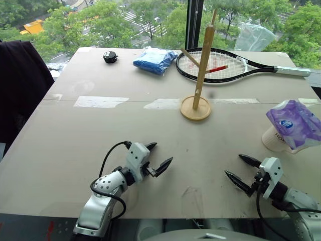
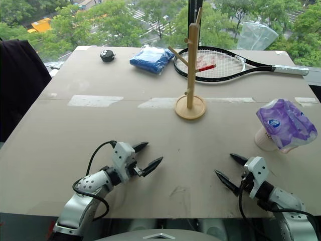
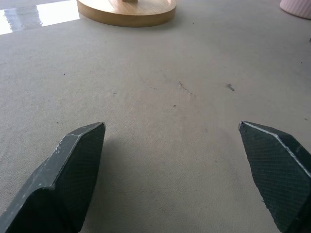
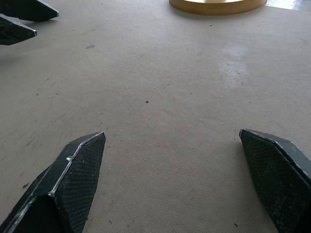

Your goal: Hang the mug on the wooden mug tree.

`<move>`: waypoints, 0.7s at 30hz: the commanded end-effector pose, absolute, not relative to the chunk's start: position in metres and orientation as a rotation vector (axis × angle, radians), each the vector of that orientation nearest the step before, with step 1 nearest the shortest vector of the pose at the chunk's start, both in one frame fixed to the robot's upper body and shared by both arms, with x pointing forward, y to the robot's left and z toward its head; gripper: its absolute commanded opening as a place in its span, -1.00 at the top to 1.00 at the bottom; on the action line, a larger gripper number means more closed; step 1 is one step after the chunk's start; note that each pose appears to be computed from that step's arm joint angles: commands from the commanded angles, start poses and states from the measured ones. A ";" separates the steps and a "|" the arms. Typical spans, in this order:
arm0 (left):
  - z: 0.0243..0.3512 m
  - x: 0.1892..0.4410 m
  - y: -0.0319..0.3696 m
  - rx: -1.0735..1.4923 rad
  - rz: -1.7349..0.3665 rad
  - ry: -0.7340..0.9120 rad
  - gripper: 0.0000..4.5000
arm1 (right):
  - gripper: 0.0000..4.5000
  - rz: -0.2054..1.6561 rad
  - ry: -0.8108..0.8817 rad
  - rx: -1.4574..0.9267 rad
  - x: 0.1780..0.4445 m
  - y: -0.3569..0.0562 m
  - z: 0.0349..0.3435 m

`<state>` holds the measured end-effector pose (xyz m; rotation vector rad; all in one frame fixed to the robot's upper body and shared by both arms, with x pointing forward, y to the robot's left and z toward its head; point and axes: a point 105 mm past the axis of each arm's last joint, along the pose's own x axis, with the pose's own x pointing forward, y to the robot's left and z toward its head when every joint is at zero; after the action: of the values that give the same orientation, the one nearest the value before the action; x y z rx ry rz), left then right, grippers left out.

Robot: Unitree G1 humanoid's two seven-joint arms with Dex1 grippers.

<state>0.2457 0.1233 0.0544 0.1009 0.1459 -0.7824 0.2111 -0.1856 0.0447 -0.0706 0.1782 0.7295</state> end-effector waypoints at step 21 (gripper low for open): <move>0.042 0.237 0.117 0.067 -0.903 0.182 -1.00 | -0.98 0.719 0.054 -0.160 0.224 -0.178 0.066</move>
<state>0.2447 0.1230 0.0527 0.0884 0.1290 -0.8582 0.2222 -0.1859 0.0479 -0.1222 0.1293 0.6865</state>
